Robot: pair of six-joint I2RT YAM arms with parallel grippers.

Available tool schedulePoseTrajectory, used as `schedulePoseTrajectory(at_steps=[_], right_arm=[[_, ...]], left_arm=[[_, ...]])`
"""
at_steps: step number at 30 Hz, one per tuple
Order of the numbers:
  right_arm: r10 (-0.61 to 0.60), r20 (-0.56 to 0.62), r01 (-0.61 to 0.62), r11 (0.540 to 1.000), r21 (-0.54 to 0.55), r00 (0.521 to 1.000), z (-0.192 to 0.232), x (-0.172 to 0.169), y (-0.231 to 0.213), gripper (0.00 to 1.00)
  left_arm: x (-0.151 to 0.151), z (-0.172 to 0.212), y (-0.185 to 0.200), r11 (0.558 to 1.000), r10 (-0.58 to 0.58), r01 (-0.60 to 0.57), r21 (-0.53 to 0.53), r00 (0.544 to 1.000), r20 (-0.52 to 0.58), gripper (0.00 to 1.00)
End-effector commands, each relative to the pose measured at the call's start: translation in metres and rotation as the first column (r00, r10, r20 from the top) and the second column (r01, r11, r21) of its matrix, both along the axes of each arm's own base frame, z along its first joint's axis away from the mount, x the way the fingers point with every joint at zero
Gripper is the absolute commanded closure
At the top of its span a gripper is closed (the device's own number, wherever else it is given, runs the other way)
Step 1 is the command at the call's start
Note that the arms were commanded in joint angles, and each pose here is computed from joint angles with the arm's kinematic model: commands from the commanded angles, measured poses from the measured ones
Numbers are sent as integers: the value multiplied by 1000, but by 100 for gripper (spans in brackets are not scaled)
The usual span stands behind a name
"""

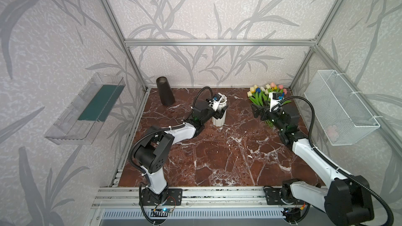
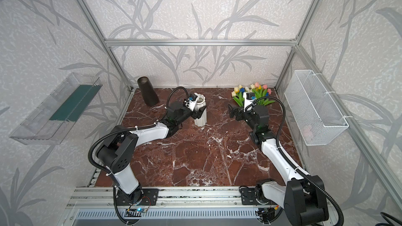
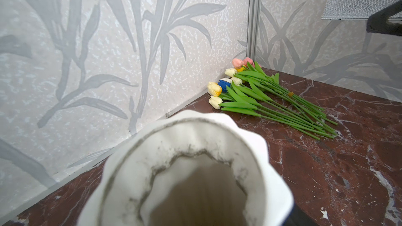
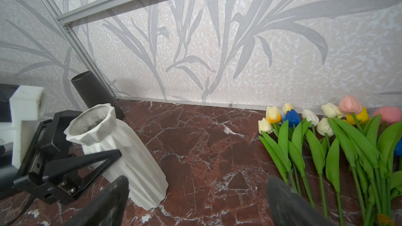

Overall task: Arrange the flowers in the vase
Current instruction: 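Slide the white vase toward the table center with the left gripper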

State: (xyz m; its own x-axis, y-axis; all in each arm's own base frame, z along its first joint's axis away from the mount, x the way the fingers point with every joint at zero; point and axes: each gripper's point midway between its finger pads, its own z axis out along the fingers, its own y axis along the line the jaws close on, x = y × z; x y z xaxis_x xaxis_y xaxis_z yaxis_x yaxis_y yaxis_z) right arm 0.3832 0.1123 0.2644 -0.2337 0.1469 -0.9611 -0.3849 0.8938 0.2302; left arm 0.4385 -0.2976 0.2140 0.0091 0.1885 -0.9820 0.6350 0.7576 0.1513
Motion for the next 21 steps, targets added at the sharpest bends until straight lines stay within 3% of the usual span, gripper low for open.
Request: schedulePoseTrajectory(at_steps=[1,9,15,17,19,21], right_arm=[[18,21,-18,1000,7,1000,6,-5,1,2],[49,-35,-51,997,-52,998,7,0,3,1],[39,-70,-43,997,-64,997,8,9,-2,1],[-33,-121,22,995,-92,992,-1,19,-16,1],[-98,-229,75,991,-110,968,-22,36,-35,7],[-109,-332,61,986,-153,937,-44,49,-43,23]], left_arm=[[-6,44,4,998,11,-4,-57,992,125,1],[-28,67,10,998,-27,36,-60,988,154,0],[-71,116,11,978,-145,173,-113,965,221,1],[-85,131,17,973,-152,188,-135,960,236,0],[-98,138,31,973,-121,162,-165,964,235,1],[-108,129,44,976,-89,129,-178,972,216,2]])
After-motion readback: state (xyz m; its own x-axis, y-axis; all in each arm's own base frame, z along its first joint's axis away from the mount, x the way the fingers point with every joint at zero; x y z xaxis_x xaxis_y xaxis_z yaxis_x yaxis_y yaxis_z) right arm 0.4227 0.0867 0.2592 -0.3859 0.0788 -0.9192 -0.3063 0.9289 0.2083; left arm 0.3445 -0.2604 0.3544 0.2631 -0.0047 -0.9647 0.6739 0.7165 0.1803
